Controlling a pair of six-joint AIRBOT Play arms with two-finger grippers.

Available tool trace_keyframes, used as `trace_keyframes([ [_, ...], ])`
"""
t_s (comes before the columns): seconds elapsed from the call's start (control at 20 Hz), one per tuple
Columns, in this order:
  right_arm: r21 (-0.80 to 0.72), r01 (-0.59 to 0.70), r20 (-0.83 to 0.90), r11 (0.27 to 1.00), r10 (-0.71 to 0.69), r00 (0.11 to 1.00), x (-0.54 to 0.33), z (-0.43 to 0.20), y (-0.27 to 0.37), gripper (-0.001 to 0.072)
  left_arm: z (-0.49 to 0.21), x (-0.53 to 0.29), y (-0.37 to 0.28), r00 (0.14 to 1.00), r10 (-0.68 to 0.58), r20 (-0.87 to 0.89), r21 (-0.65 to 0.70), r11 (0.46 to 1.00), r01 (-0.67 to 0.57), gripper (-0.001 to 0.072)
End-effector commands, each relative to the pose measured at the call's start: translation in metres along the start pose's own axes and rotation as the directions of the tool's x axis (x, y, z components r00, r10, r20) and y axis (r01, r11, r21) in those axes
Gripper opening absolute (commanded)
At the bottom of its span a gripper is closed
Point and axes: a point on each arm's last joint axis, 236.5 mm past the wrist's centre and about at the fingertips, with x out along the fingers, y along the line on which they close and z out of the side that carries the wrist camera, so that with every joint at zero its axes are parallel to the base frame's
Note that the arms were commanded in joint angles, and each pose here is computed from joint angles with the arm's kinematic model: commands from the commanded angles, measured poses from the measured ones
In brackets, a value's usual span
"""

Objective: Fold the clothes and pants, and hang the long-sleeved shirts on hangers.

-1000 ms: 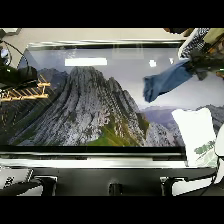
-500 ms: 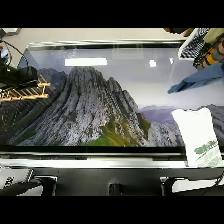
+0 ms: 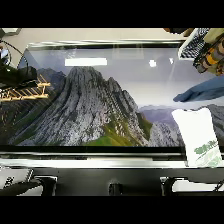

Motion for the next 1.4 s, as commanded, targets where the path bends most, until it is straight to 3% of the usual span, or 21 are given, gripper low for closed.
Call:
trace_keyframes([
  [0.0,0.001,0.23,-0.044,0.973,-0.23,0.972,-0.015,-0.014,-0.054,0.0029,0.0,0.0,0.001,1.0,0.002,-0.002,-0.001,1.0,-0.002,0.0016],
  [0.7,-0.094,0.524,0.052,0.847,-0.521,0.852,-0.081,-0.012,-0.127,0.0028,-0.001,0.0,0.001,1.0,0.002,-0.005,0.0,1.0,-0.002,0.0016],
  [1.35,-0.182,0.74,-0.048,0.647,-0.758,0.651,-0.044,-0.055,-0.261,0.0029,-0.001,0.0,0.001,1.0,0.002,-0.005,0.01,1.0,-0.002,0.0016],
])
